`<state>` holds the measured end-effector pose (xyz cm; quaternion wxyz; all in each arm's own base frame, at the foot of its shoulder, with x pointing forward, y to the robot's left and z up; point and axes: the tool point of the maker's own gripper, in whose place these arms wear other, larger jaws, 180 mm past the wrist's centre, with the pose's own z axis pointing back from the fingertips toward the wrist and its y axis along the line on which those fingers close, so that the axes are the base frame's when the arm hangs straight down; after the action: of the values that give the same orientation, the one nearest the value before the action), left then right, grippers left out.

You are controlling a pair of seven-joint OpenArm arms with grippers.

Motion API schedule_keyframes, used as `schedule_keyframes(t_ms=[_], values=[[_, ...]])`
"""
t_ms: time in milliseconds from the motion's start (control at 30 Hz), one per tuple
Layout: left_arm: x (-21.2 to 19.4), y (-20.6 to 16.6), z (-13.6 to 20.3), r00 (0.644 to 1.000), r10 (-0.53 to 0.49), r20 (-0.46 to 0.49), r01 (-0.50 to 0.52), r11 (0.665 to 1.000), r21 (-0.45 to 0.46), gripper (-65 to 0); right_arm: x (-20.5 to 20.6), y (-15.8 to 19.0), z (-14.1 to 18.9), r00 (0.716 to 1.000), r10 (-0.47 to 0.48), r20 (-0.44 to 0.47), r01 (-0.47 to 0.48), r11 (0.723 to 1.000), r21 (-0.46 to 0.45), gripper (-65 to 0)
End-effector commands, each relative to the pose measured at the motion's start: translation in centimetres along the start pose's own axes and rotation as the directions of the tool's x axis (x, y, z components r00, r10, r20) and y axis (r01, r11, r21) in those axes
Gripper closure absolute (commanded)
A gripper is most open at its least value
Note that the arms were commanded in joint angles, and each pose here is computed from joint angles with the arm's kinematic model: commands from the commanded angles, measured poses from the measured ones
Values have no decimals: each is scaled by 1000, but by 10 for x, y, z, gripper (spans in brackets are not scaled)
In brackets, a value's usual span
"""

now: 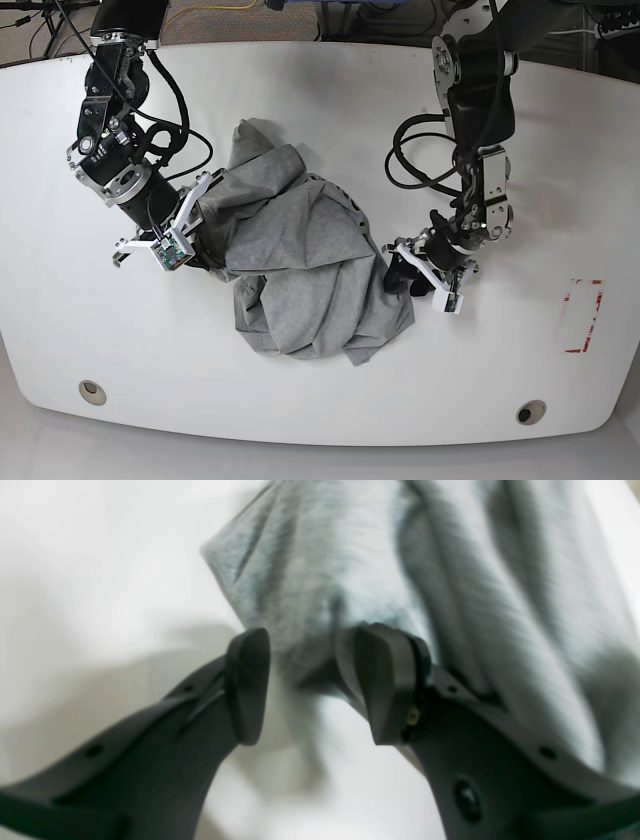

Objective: Fold the T-shirt properly
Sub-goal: 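Grasp the shirt edge with the left gripper beside the bunched fabric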

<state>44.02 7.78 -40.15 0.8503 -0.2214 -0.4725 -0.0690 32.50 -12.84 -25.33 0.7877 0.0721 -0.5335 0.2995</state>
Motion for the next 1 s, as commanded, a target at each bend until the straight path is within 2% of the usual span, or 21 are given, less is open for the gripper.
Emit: schedule_keyframes(t_ms=[0, 533, 600, 667, 800, 967], values=[[27, -4, -9, 997, 2, 73, -1, 1000, -13, -299, 16, -5, 3, 998, 17, 56, -17, 1000, -14, -29], [5, -15, -27, 999, 39, 32, -38, 998, -47, -283, 17, -5, 3, 998, 18, 58, -17, 1000, -14, -29], [-1, -14, -27, 999, 47, 20, -46, 998, -47, -242, 17, -5, 3, 998, 18, 58, -17, 1000, -14, -29], [-3, -13, -27, 999, 49, 15, -48, 998, -45, -171, 17, -5, 3, 998, 18, 58, -17, 1000, -14, -29], [-3, -12, -27, 999, 47, 14, -47, 998, -42, 0, 17, -5, 3, 998, 18, 58, -17, 1000, -14, -29], [-3, -5, -25, 999, 48, 14, -47, 999, -15, 0, 15, -16, 7, 998, 9, 56, -6, 999, -46, -29]])
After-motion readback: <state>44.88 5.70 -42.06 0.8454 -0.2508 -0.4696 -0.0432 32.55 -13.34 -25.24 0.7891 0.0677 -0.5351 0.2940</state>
